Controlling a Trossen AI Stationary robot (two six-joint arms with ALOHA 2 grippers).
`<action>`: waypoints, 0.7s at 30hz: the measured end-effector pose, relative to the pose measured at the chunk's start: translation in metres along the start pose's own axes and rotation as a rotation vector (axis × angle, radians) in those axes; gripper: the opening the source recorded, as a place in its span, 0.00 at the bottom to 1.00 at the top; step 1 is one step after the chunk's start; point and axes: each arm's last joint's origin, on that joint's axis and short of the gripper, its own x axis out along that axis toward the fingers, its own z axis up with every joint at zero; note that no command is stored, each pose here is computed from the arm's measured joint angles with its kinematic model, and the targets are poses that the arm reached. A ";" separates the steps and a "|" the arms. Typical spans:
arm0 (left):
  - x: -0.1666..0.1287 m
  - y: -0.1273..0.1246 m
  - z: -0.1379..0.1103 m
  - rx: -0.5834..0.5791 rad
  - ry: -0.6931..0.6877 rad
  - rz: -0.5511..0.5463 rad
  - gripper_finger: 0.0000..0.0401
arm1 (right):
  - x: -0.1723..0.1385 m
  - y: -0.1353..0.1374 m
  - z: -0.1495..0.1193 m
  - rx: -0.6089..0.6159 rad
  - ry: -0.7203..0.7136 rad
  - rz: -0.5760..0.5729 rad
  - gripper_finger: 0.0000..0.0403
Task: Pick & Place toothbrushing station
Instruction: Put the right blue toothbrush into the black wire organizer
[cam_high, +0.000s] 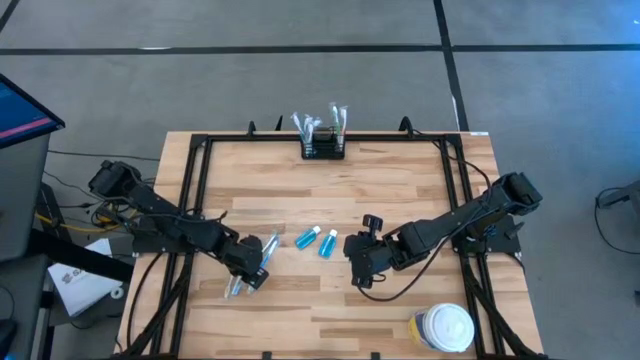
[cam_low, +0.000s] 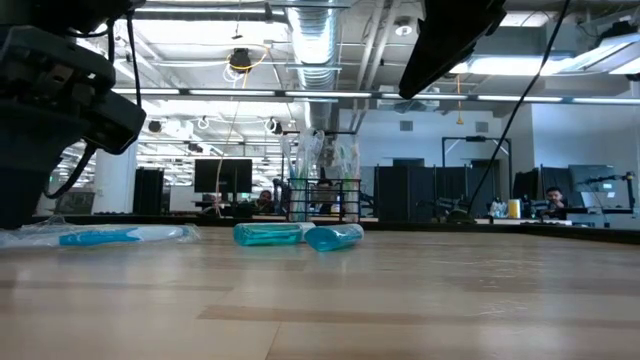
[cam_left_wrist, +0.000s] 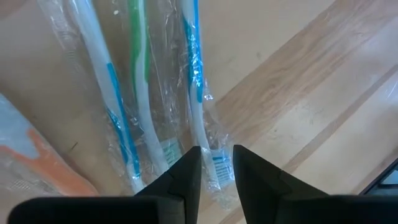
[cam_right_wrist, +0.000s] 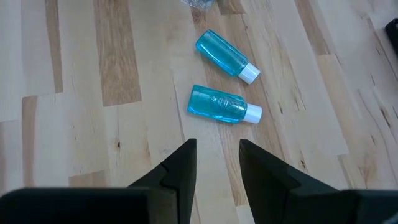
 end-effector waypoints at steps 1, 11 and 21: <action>0.000 0.000 0.000 0.000 -0.002 0.000 0.22 | 0.000 0.000 0.000 0.000 0.000 0.000 0.28; -0.001 0.002 0.007 0.018 -0.037 0.017 0.22 | 0.000 0.000 0.000 0.000 0.000 0.000 0.28; 0.015 0.002 0.006 0.020 0.018 0.046 0.22 | 0.000 0.000 0.000 0.000 -0.001 0.001 0.28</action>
